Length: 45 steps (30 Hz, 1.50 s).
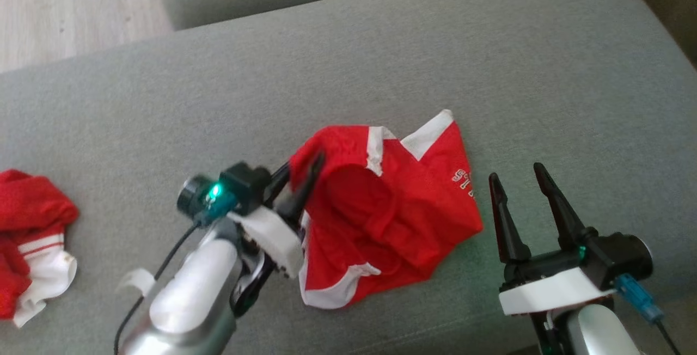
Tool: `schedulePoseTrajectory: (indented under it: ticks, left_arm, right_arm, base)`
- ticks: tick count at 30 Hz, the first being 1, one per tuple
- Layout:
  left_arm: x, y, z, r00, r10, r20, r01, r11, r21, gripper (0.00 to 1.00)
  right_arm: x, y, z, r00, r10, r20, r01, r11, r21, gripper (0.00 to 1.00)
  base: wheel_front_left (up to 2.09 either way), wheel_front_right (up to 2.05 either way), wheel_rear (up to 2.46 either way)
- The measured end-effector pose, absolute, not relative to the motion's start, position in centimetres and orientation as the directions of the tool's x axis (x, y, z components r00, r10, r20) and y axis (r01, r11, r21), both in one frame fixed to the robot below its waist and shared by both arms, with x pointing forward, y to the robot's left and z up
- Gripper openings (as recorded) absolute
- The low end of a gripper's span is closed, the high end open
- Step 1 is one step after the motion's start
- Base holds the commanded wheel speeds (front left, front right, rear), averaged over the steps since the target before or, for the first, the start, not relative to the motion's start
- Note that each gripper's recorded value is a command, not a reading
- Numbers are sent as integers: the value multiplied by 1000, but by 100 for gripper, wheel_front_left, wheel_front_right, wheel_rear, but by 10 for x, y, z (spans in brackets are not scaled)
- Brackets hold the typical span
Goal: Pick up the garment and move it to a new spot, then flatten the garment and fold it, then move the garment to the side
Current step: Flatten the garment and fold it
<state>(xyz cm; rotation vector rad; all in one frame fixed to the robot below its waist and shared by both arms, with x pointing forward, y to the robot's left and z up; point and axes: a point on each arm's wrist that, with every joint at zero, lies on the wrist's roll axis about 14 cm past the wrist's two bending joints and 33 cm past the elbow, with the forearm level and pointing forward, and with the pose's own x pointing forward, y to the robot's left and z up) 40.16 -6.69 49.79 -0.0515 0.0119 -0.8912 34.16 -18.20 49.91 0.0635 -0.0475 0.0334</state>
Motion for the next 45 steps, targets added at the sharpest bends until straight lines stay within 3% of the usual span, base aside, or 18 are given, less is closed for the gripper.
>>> schedulePoseTrajectory:
  ticks: [1, 2, 6, 11, 16, 20, 28, 36, 45]
  left_arm:
    - [401, -61, 485, 640, -768, -24, 766, 640, -64, 75]
    - [401, -56, 475, 651, -757, -54, 753, 653, -78, 100]
    - [406, -40, 454, 696, -709, -110, 699, 705, -118, 100]
    - [419, -25, 477, 784, -620, -26, 605, 774, -186, 100]
    - [401, -18, 484, 811, -585, 15, 559, 767, -315, 100]
    - [369, -31, 476, 785, -619, -16, 536, 693, -482, 100]
    - [334, -78, 485, 674, -738, -33, 418, 418, -806, 100]
    - [376, -96, 485, 693, -718, -63, 388, 445, -807, 100]
    - [386, -103, 458, 688, -711, -143, 341, 491, -801, 100]
  right_arm:
    - [343, -181, 498, 998, 35, 44, -37, 997, 61, 100]
    - [344, -181, 496, 999, 38, 39, -40, 997, 58, 100]
    - [350, -177, 492, 998, 52, 26, -54, 997, 58, 100]
    - [356, -170, 489, 997, 77, 21, -78, 995, 58, 100]
    - [357, -167, 493, 996, 88, 34, -90, 994, 58, 100]
    - [357, -165, 496, 995, 93, 42, -95, 994, 58, 100]
    - [356, -168, 492, 996, 83, 28, -85, 995, 57, 100]
    - [352, -177, 484, 999, 51, 1, -51, 997, 54, 100]
    - [348, -191, 478, 1000, 5, -19, -4, 998, 62, 100]
  base:
    - [0, 0, 0]
    - [0, 0, 0]
    - [0, 0, 0]
    - [0, 0, 0]
    - [0, 0, 0]
    - [0, 0, 0]
    - [0, 0, 0]
    - [0, 0, 0]
    - [0, 0, 0]
